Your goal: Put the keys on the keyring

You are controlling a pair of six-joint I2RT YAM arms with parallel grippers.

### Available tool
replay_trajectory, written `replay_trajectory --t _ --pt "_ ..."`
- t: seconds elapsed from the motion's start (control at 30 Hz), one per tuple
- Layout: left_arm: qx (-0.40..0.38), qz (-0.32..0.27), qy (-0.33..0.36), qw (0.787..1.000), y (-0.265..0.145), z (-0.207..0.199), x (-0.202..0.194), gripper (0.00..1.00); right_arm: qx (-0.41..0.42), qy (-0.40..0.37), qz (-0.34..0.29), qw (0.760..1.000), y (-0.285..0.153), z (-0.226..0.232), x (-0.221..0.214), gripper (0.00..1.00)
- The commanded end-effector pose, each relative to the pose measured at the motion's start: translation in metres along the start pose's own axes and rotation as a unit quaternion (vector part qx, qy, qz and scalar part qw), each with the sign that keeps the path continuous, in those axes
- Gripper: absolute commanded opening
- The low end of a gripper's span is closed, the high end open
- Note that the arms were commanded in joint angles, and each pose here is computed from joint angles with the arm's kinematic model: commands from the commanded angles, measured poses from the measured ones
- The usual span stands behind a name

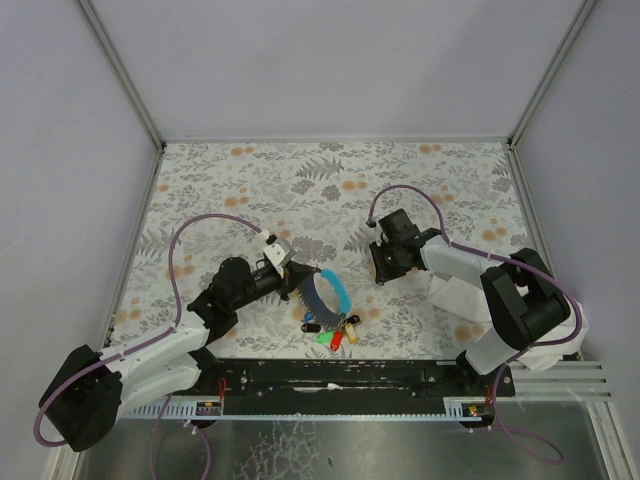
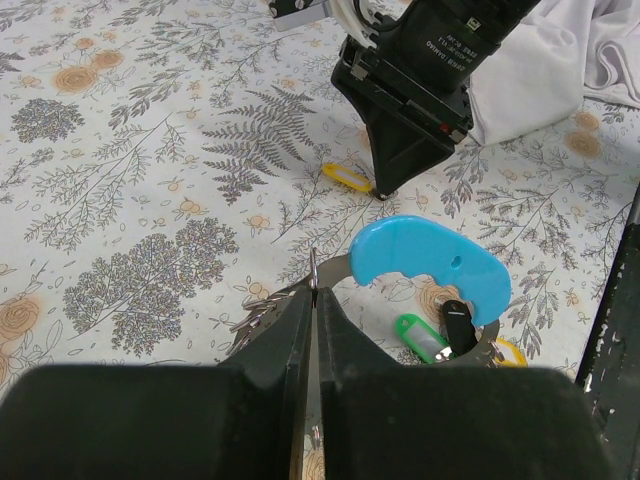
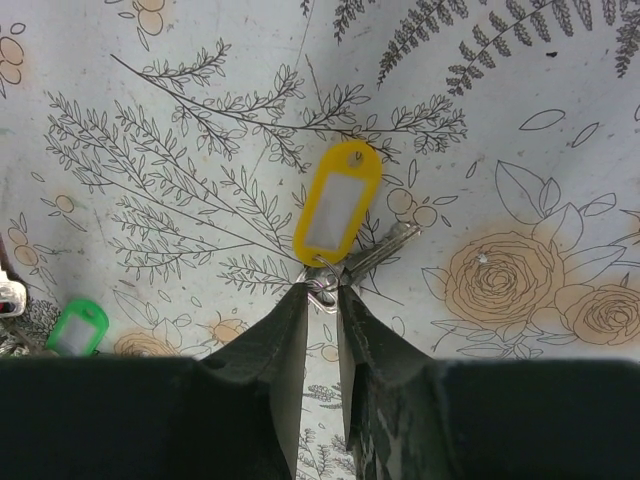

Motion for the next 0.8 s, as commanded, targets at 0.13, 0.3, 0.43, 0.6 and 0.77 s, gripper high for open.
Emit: replay_trajectory --t 0.13,0.3,0.43,0.6,0.77 --pt "-0.015 -0.030 0.011 0.999 0.004 -0.004 0.013 0.00 -0.003 -0.007 -0.034 0.999 -0.001 -0.001 0.019 0.24" --pt "-0.016 -0.029 0.010 0.999 0.005 -0.004 0.013 0.00 -0.004 -0.008 -0.028 1.000 0.004 -0.002 0.018 0.25" --pt "-0.017 -0.027 0.010 0.999 0.005 -0.003 0.013 0.00 -0.005 -0.008 -0.028 1.000 0.006 -0.002 0.018 0.27" --pt "-0.019 -0.027 0.010 0.999 0.005 -0.004 0.013 0.00 0.002 -0.009 -0.026 1.000 0.008 -0.001 0.018 0.21" --pt "-0.017 -0.027 0.010 0.999 0.005 -0.004 0.013 0.00 0.008 -0.011 -0.036 0.999 0.002 0.001 0.020 0.11"
Point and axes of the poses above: each gripper's point midway between its finger pads, its own y axis out along the fingers, its own z axis along the line the jaws close on, x = y × z, the point moved 8 cm from there along -y, back along the fingers, and after that the axes turned 6 degrees about -y, right-handed, at the moved point
